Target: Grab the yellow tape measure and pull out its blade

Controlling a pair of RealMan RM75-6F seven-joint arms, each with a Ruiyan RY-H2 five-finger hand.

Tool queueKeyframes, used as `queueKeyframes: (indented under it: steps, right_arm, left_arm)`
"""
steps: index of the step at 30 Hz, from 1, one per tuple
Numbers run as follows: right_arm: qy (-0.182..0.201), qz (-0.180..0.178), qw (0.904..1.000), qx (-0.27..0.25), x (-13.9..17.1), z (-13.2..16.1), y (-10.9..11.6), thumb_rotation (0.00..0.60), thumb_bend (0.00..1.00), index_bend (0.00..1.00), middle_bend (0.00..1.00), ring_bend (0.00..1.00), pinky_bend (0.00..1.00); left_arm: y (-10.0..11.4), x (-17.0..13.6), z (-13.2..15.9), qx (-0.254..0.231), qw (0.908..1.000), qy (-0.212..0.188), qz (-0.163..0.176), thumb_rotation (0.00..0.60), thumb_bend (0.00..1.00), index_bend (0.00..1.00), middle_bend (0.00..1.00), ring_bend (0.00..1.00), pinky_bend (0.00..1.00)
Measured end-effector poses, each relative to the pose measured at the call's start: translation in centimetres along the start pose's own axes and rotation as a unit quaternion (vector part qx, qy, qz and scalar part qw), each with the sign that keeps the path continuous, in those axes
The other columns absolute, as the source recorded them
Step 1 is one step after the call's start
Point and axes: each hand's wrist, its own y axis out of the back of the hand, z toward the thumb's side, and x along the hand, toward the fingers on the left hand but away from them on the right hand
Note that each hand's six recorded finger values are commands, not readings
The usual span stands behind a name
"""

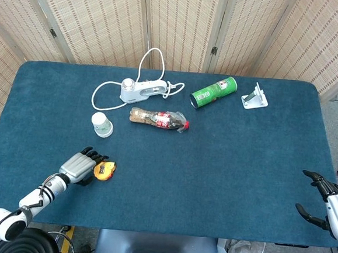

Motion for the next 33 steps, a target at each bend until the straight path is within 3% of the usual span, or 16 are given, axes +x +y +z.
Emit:
queueKeyframes:
  steps: [3,19,28,33]
  right_arm:
    - [-0.002,0.0,1.0,0.0,0.0,-0.1,0.0,0.6,0.27,0.17,0.27,0.35,0.34]
    - [-0.007,0.0,1.0,0.0,0.2,-0.5,0.0,0.6,0.27,0.17,0.27,0.35,0.34]
    - [-0.01,0.001,1.0,0.0,0.3,-0.6,-0.1,0.6,0.27,0.17,0.27,0.35,0.34]
    - [-0.01,0.002,0.9999,0.0,0.2,-0.7,-0.1,0.6,0.27,0.17,0.27,0.35,0.34]
  left_arm:
    - [0.0,0.1,0.4,-0.007,1.0,-0.001,0.002,0.6,0.36,0.0,0.09,0.05,0.0]
    - [-0.2,1.9,1.8,0.01,0.9996,0.01,0.023,0.6,0.36,0.01,0.08,0.04,0.0]
    - [0.1,2.3,1.0,0.012,0.9991,0.028,0.028,0.6,0.36,0.06,0.09,0.07,0.0]
    - [-0.2,2.1,0.9,0.016,0.999,0.034,0.023,0.6,0.36,0.12,0.14,0.12,0.01]
